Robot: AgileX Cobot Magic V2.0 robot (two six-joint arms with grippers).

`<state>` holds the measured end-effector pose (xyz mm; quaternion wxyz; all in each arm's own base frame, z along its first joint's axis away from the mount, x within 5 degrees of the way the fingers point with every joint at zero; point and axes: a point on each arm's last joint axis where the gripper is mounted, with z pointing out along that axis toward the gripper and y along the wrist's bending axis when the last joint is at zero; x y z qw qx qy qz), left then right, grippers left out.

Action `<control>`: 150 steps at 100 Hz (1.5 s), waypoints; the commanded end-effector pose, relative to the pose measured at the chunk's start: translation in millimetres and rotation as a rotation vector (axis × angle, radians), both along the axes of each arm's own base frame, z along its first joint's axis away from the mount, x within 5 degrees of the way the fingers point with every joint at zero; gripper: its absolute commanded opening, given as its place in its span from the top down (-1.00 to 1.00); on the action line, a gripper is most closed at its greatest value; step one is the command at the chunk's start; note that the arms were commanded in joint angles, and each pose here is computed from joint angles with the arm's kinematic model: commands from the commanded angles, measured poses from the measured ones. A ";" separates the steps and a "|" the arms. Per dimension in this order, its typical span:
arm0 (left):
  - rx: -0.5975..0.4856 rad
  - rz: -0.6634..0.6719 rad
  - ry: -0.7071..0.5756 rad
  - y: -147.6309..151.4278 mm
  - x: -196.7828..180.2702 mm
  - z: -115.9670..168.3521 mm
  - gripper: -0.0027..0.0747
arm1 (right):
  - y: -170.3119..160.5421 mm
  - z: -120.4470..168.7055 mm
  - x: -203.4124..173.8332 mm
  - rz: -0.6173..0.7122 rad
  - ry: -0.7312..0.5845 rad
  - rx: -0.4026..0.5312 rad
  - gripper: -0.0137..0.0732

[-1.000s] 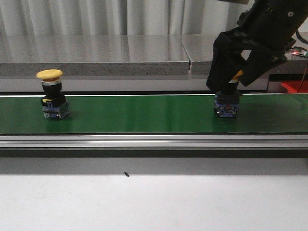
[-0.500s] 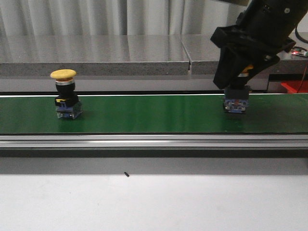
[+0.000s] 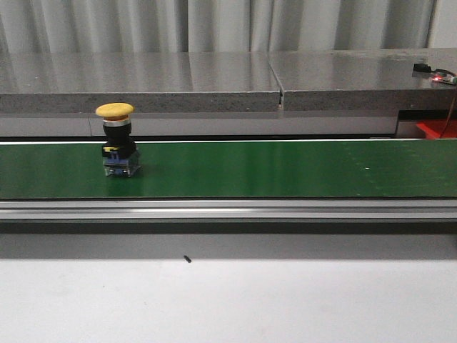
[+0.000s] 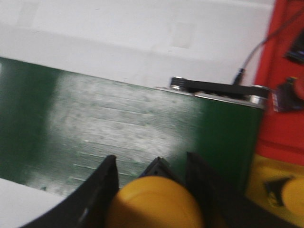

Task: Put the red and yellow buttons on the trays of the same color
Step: 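Carry the yellow button with the right gripper into the yellow tray and release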

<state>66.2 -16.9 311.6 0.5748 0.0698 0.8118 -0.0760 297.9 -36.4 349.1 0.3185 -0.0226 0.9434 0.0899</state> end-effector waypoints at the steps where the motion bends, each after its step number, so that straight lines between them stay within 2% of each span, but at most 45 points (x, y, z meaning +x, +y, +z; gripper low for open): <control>1: -0.027 0.006 -0.090 0.0 1.3 14.4 0.98 | -22.2 27.3 -13.4 -0.093 -0.101 -0.014 0.03; 39: -0.027 0.006 -0.090 0.0 1.3 14.4 0.98 | -101.5 27.1 -29.5 -0.397 -0.165 -0.046 0.03; 56: -0.027 0.006 -0.090 0.0 1.3 14.4 0.98 | -132.2 1.3 -21.3 -0.488 -0.107 0.016 0.03; 75: -0.027 0.006 -0.090 0.0 1.3 14.4 0.98 | -164.6 -40.2 -9.7 -0.559 -0.007 0.062 0.03; 103: -0.027 0.006 -0.090 0.0 1.3 14.4 0.98 | -181.1 -82.6 7.6 -0.581 0.069 0.089 0.03; 150: -0.027 0.006 -0.090 0.0 1.3 14.4 0.98 | -190.9 -123.6 18.3 -0.587 0.155 0.111 0.03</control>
